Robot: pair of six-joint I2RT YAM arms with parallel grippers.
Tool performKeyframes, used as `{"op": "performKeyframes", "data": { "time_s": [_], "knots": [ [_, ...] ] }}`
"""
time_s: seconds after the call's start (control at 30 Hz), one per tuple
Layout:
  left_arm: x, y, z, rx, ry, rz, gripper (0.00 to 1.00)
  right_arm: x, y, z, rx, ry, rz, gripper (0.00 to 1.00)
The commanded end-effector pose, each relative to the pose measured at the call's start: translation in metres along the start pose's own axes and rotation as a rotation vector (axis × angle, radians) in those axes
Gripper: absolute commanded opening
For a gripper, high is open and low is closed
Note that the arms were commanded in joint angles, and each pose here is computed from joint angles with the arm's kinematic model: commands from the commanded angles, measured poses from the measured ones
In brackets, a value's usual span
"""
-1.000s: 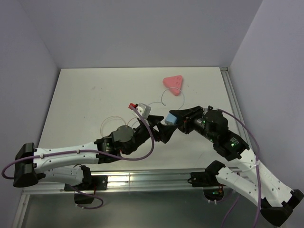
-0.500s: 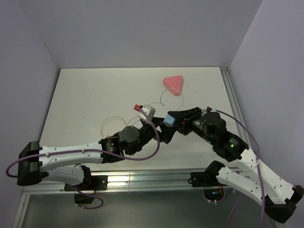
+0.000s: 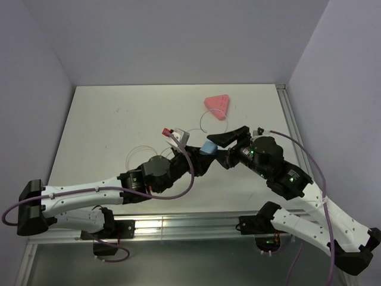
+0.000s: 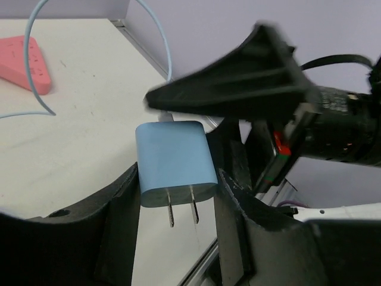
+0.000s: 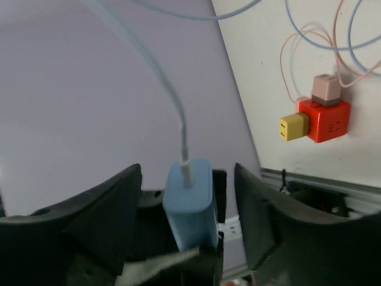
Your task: Insert the plug
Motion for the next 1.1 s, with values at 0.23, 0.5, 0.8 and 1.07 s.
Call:
{"op": "performKeyframes", "data": {
  "time_s": [0.23, 0.5, 0.8, 1.07],
  "knots": [
    [0.042, 0.05, 0.03, 0.198, -0.164, 0.12, 0.0, 0.046, 0.005, 0.034, 0.69, 0.111, -0.01, 0.92],
    [0.078, 0.079, 0.012, 0.172, -0.351, 0.249, 0.0, 0.065, -0.014, 0.015, 1.029, 0.316, 0.298, 0.82],
    [0.096, 0.082, 0.009, 0.058, -0.484, 0.24, 0.0, 0.081, -0.028, 0.026, 0.981, 0.377, 0.497, 0.75],
    [0.091, 0.082, 0.006, -0.045, -0.588, 0.181, 0.0, 0.07, -0.04, 0.044, 0.665, 0.394, 0.553, 0.68]
  ]
}}
Point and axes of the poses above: each gripper's point midway between its finger pads, its own x axis back along the fingers, its own z axis along the line the jaws close on, y = z × x, the point moved 9 cm from there along x, back along the fingers, and after that the axes turned 6 degrees about x, right-handed, at the moved point
